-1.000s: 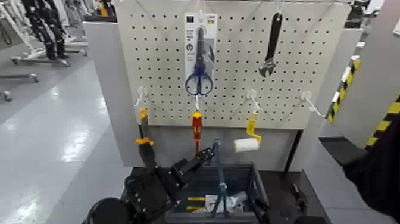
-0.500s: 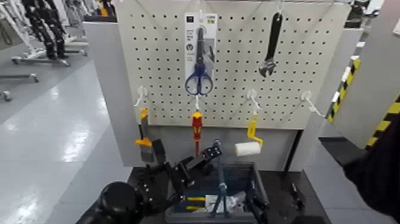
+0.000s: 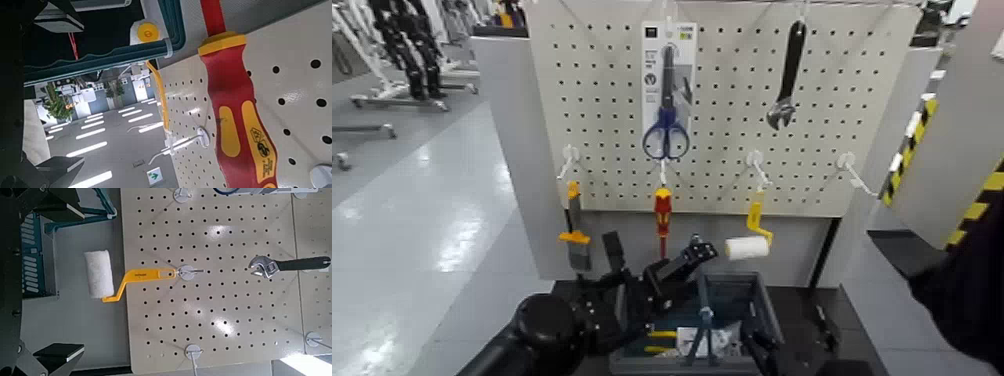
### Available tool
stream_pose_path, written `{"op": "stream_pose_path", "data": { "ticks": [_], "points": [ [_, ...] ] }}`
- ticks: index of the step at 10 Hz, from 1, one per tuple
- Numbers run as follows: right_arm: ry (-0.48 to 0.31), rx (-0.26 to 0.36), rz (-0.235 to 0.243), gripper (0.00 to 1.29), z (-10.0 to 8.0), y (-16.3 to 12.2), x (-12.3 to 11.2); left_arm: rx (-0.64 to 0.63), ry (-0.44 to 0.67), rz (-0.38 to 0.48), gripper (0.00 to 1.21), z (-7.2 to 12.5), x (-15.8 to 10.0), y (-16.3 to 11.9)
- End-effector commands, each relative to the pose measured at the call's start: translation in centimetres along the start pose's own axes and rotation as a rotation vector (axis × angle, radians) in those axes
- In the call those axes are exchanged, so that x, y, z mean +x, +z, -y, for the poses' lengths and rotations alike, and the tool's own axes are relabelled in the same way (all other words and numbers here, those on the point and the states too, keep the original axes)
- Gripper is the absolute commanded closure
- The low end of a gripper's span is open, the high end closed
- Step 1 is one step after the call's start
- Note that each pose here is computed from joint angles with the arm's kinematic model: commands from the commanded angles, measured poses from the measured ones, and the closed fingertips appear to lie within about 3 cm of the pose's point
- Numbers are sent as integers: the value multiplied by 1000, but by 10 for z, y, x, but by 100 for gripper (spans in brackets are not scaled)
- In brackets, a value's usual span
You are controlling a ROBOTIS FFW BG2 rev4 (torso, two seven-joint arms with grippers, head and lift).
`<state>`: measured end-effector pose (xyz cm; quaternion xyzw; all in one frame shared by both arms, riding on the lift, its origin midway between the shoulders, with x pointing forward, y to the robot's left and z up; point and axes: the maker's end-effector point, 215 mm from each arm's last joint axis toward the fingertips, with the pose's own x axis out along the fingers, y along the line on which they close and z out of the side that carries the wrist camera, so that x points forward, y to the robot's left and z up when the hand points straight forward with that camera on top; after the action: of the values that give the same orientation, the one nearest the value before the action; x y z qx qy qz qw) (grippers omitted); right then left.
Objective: Grasp the handle of the crate.
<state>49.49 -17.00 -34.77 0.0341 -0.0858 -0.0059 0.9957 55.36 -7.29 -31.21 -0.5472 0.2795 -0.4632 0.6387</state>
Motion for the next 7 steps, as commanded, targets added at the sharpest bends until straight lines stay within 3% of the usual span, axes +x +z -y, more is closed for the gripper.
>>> {"op": "stream_pose_path", "data": {
  "ticks": [1, 2, 3, 4, 5, 7],
  "points": [
    [0, 3, 2, 13, 0, 1, 0, -30, -3, 0, 43, -2, 1, -2],
    [1, 1, 1, 13, 0, 0, 0, -35, -3, -3, 67, -2, 1, -4],
    [1, 1, 1, 13, 0, 0, 0, -40, -10, -11, 72, 0, 1, -6],
    [1, 1, 1, 13, 0, 0, 0, -41, -8, -13, 92, -2, 0, -8],
    [1, 2, 1, 13, 0, 0, 0, -47, -9, -12, 101, -2, 0, -9],
    [2, 2, 1, 13, 0, 0, 0, -53, -8, -12, 102, -4, 0, -12]
  ]
}}
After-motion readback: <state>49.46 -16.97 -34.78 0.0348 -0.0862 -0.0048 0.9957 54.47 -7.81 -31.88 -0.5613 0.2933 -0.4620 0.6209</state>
